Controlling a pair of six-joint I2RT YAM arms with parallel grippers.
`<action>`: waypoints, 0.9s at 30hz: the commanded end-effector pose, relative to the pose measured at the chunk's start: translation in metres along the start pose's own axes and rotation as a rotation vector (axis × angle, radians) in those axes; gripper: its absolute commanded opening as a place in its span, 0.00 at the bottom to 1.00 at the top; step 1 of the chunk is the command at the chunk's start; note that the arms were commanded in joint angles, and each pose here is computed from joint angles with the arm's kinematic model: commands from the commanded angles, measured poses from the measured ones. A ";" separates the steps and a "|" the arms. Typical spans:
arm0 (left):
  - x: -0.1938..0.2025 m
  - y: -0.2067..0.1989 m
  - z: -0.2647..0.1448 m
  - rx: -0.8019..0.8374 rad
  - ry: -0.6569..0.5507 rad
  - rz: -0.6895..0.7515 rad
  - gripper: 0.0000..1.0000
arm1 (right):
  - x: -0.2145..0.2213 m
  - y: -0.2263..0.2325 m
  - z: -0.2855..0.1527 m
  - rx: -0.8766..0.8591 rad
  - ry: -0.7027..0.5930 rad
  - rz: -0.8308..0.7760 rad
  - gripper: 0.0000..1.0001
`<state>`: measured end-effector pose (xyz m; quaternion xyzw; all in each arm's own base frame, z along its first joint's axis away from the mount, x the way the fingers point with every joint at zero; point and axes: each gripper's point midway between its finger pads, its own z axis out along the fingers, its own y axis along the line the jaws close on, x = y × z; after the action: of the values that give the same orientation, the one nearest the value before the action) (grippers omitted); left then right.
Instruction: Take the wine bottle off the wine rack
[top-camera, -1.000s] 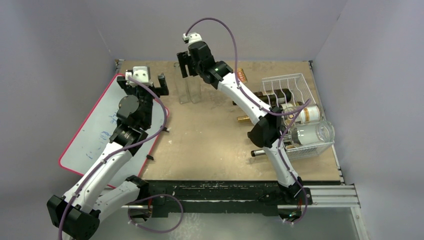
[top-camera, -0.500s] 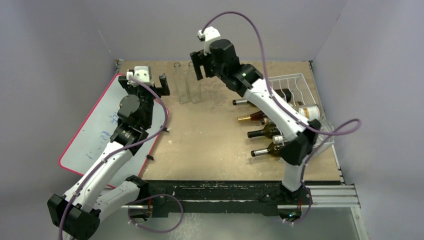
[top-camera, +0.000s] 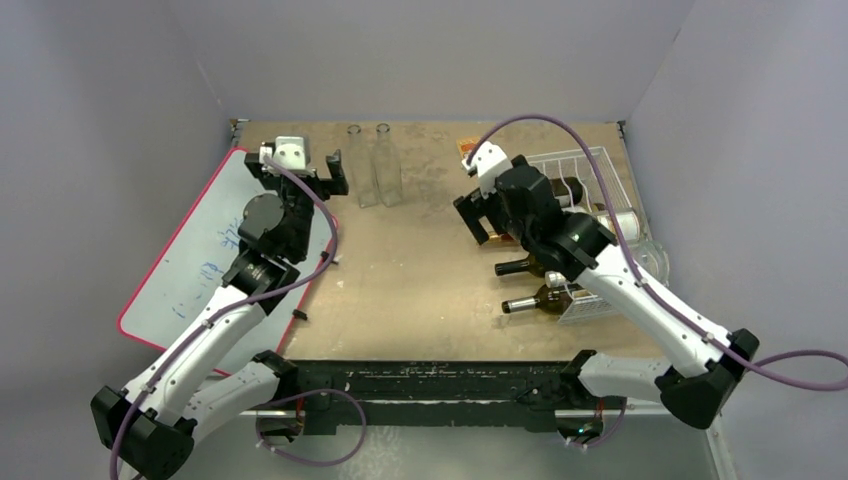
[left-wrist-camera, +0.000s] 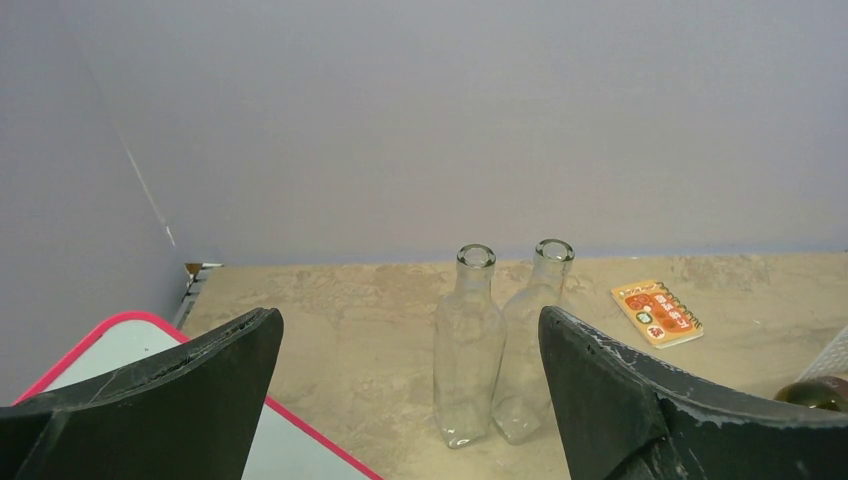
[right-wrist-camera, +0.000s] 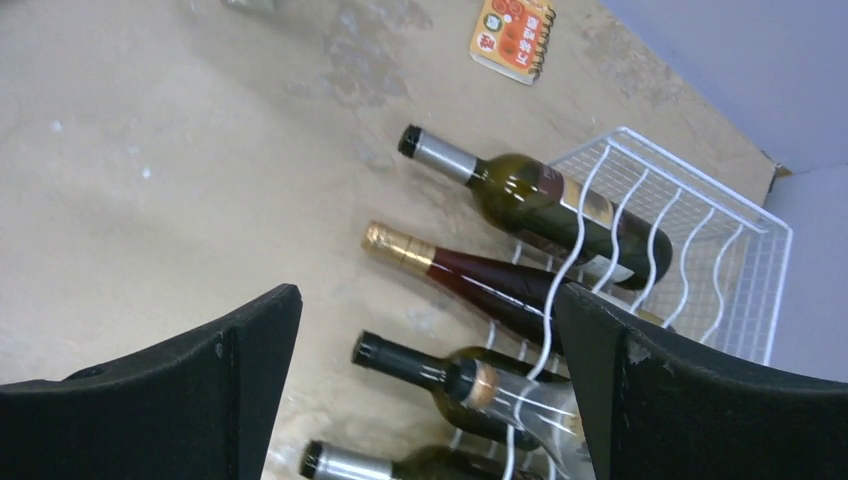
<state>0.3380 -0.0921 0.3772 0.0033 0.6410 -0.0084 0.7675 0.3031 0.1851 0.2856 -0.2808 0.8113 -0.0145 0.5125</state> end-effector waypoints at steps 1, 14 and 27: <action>-0.035 0.007 -0.005 -0.027 -0.087 -0.048 1.00 | 0.023 -0.007 -0.016 -0.010 0.042 -0.134 1.00; -0.024 0.006 -0.003 -0.049 -0.062 -0.019 1.00 | 0.121 -0.040 -0.018 0.162 0.324 -0.431 1.00; -0.021 0.004 -0.002 -0.048 -0.054 -0.015 1.00 | 0.150 -0.067 -0.009 0.371 0.464 -0.636 1.00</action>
<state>0.3358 -0.0897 0.3760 -0.0117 0.6434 0.0040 0.7655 0.2665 0.0620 0.1783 -0.4171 0.7838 -0.3206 0.3300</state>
